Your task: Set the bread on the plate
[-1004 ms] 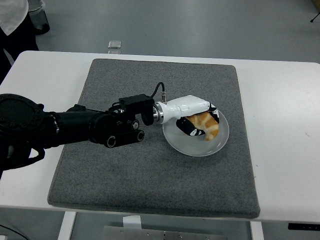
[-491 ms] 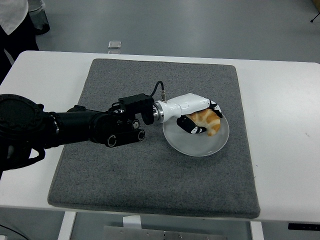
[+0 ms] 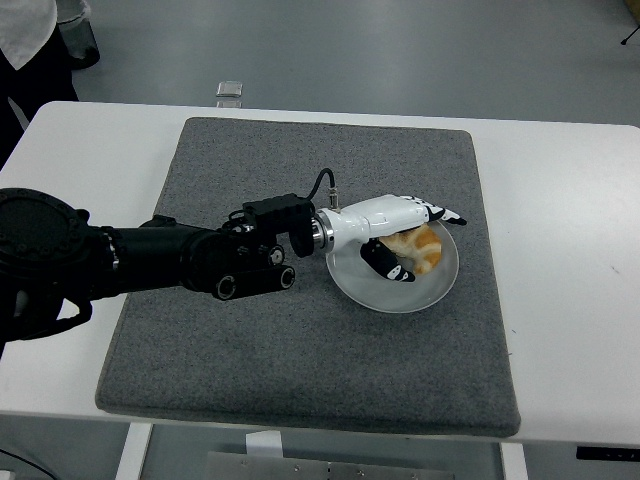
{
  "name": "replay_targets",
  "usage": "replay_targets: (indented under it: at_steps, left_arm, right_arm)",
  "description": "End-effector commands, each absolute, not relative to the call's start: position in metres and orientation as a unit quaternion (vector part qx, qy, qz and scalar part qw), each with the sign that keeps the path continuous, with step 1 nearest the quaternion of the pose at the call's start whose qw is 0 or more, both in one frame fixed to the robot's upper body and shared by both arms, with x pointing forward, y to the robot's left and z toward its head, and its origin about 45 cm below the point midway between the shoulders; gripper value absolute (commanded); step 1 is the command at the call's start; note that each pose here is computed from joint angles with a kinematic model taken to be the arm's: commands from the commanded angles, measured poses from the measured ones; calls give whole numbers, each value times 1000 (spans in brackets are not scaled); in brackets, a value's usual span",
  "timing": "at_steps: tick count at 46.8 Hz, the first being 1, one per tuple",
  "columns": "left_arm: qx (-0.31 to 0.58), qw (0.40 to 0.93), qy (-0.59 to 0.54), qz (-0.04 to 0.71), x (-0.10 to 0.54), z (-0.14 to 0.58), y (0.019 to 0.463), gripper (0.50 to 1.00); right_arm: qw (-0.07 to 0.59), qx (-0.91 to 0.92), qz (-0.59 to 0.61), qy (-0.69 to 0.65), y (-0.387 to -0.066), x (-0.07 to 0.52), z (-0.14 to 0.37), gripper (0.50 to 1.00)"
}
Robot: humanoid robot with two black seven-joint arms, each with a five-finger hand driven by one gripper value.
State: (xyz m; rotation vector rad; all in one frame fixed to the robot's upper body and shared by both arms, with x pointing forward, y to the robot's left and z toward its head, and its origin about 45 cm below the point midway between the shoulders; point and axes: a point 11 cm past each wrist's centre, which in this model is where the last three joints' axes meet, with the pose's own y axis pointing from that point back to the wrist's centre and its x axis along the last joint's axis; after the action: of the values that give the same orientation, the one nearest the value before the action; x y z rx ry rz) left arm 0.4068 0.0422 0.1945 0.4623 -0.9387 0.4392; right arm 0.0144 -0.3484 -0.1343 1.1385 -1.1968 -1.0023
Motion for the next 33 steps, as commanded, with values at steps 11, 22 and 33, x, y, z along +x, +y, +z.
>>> replay_targets:
  at_steps: [11,22,33]
  left_arm:
    - [180,837,-427,290,440,245,68,990]
    - [105,868,-307,377,474,299,103,990]
    - [49,867,-170,465,506,311,149,990]
  right_arm:
    - [569,485,-427,-509,-348,14,-134,932]
    - [569,485,-427,-509,-348,14,-134,930]
    - [569,485,-427,-509,-348,14,-134,930]
